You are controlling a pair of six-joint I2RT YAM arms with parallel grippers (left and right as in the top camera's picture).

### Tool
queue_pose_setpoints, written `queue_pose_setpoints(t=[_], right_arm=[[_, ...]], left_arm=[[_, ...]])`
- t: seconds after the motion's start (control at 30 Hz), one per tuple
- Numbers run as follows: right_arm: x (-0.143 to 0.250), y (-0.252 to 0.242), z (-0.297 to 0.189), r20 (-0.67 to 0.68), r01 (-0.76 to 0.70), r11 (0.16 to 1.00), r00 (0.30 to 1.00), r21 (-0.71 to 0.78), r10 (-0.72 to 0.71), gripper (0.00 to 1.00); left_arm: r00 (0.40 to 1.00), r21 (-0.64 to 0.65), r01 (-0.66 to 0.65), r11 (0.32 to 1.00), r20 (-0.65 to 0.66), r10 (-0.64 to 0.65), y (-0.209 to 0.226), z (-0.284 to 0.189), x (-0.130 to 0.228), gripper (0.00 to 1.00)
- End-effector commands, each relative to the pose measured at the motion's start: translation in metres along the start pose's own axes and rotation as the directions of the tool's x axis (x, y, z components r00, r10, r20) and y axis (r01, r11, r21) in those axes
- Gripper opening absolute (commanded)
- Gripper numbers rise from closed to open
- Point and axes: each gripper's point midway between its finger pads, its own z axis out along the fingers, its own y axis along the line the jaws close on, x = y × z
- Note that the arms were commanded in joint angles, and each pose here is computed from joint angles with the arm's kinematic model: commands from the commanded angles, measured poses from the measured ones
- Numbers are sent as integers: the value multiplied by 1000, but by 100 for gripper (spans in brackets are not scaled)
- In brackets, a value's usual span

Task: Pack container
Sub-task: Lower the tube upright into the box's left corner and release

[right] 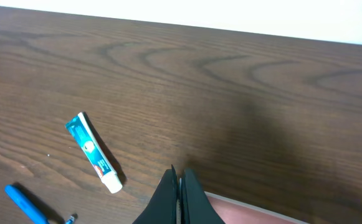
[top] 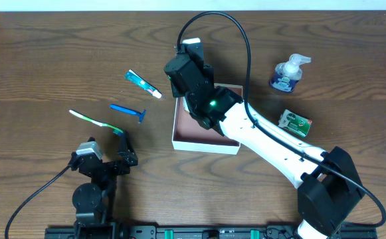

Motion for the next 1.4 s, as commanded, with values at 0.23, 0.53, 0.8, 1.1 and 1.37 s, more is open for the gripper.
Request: queue_pose_setpoints(t=[0.23,0.53,0.8,1.1,1.37], right_arm=[[4,0,-3,-5,-153,988,988,27,153,1],[8,-2,-3,-15,-241,970,970,37,241,1],[8,-2,-3,-15,-244,969,969,38,245,13],[-4,7,-11,-11,-183,983,983,-18,183,61],[-46,7,-58,60,-157,983,985,-96,163,74]], left_arm=[[999,-9,-2,1000,-42,2,5,2,16,98],[999,-9,-2,1000,-42,2,5,2,16,98],[999,-9,-2,1000,-42,2,5,2,16,98],[999,-9,-2,1000,-42,2,5,2,16,98],[999,-9,-2,1000,-42,2,5,2,16,98]])
